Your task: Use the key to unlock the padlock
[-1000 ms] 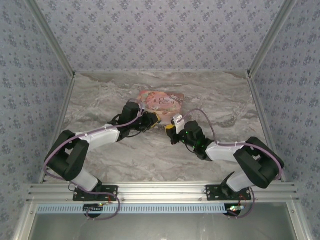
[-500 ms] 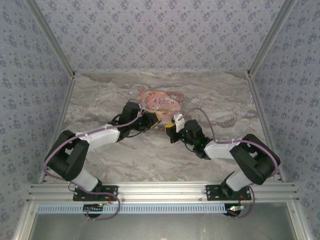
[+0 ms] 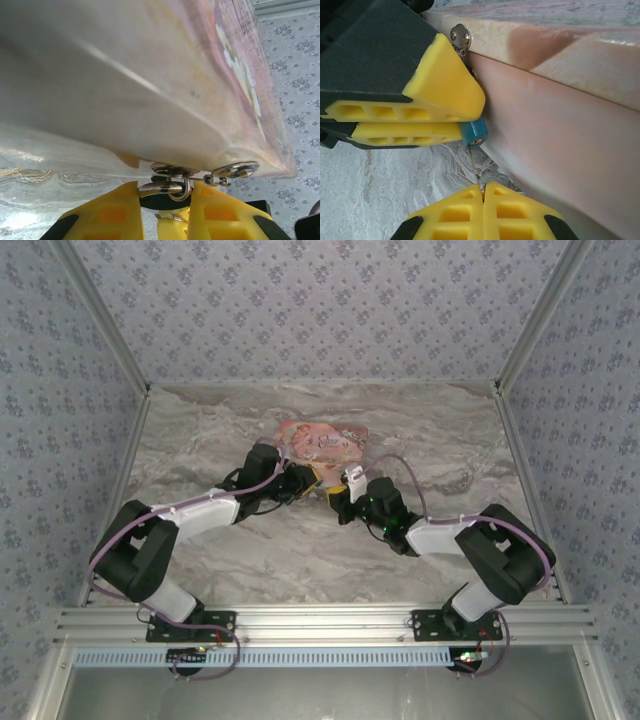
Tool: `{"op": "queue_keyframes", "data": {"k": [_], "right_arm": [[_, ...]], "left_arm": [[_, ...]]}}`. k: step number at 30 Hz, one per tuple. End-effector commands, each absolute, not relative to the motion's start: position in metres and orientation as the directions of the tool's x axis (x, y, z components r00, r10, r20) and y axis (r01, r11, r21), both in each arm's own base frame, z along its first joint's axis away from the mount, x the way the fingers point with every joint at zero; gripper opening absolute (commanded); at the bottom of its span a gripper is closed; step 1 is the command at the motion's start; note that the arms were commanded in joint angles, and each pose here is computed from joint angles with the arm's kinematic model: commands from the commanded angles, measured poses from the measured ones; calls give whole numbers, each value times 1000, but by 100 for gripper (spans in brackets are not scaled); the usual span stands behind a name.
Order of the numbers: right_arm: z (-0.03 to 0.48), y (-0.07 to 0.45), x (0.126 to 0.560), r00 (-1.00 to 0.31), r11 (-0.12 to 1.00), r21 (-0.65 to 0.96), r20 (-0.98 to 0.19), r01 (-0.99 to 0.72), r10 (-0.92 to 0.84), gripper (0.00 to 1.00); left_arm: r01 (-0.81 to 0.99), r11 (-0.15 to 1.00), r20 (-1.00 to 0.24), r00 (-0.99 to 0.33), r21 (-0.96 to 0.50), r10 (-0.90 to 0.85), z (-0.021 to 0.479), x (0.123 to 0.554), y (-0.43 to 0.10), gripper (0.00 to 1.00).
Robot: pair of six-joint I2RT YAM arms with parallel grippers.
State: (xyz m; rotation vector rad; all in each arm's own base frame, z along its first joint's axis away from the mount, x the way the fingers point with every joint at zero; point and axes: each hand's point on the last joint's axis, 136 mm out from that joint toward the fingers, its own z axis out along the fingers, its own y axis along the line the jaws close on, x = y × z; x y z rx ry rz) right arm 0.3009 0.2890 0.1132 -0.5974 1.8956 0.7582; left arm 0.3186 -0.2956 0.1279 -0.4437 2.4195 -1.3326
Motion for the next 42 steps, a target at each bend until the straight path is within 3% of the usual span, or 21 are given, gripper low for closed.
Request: {"op": "queue_keyframes", "data": {"k": [1, 42], "right_arm": [[131, 296, 311, -382, 671, 265, -924, -692, -28, 0], [164, 316, 321, -351, 591, 300, -936, -749, 30, 0]], "left_arm": [[-30, 420, -161, -897, -907, -411, 170, 321, -310, 19], [-14, 408, -161, -906, -913, -392, 172, 316, -311, 18]]}}
